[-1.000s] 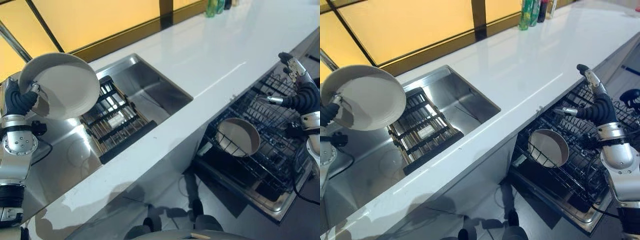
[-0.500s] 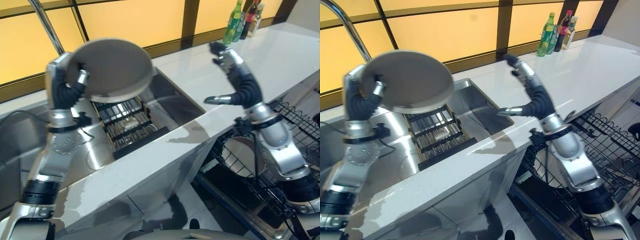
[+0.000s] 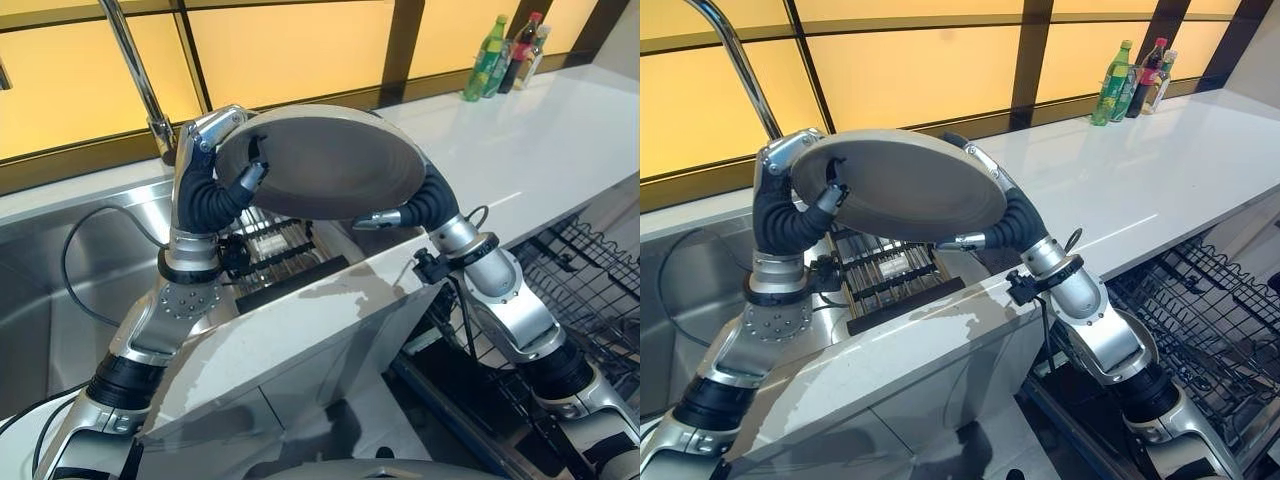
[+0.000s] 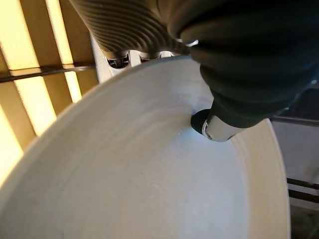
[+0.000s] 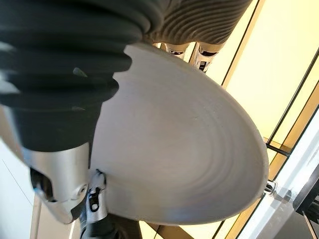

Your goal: Pick up plates and place into dishwasher.

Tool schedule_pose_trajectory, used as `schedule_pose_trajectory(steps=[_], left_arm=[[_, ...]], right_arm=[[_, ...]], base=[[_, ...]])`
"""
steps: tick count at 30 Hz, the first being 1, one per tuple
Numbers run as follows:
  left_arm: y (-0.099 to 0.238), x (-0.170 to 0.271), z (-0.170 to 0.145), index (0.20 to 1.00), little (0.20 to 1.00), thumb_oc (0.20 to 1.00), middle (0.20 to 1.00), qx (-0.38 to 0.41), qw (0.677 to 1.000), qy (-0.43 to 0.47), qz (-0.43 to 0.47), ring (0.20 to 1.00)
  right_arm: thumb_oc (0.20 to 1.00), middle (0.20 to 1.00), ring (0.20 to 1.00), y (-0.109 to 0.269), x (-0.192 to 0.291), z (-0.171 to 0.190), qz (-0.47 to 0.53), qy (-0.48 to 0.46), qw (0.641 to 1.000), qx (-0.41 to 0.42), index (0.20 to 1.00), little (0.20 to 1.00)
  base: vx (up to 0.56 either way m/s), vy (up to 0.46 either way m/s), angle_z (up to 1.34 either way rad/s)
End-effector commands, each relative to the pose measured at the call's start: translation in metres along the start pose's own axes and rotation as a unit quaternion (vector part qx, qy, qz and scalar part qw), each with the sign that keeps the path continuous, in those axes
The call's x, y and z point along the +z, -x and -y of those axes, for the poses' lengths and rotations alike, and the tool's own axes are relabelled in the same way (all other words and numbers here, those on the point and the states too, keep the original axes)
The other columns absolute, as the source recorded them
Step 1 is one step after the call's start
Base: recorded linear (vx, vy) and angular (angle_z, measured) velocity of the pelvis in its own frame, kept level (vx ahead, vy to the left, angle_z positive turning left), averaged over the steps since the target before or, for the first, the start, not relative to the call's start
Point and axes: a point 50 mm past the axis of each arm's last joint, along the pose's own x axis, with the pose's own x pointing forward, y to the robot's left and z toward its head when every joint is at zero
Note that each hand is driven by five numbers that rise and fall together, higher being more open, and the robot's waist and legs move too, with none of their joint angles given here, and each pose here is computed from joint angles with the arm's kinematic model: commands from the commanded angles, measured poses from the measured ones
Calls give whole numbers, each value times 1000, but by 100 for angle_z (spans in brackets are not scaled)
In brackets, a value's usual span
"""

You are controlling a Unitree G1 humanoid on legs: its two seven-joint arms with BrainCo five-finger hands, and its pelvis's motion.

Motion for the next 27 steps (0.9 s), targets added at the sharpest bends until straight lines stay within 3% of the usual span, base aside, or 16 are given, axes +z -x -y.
schedule_pose_trajectory(steps=[1, 10, 11, 12, 13, 27], left_arm=[[-24, 28, 9, 200, 200, 200, 200, -27, 992, 33, 122, 200], [-25, 33, 14, 200, 200, 200, 200, -33, 989, 48, 137, 200], [-25, 33, 15, 200, 200, 200, 200, -32, 989, 51, 135, 200], [-25, 33, 15, 200, 200, 200, 200, -31, 989, 54, 134, 200], [-24, 33, 16, 200, 200, 200, 200, -30, 989, 57, 132, 200], [-21, 29, 21, 200, 200, 200, 200, -24, 991, 80, 100, 200]], right_arm=[[1000, 1000, 1000, -15, 28, -5, 75, -8, 997, 22, 1000, 1000], [1000, 1000, 1000, -15, 30, -3, 82, -17, 996, 17, 1000, 1000], [947, 947, 947, -15, 31, -3, 88, -18, 996, 14, 947, 947], [671, 671, 671, -16, 33, -2, 91, -19, 996, 10, 671, 671], [200, 200, 200, -17, 35, -2, 100, -23, 995, 3, 200, 200], [200, 200, 200, -10, 47, 8, 150, -51, 986, -47, 200, 200]], base=[[0, 0, 0], [0, 0, 0], [0, 0, 0], [0, 0, 0], [0, 0, 0], [-1, 0, 0]])
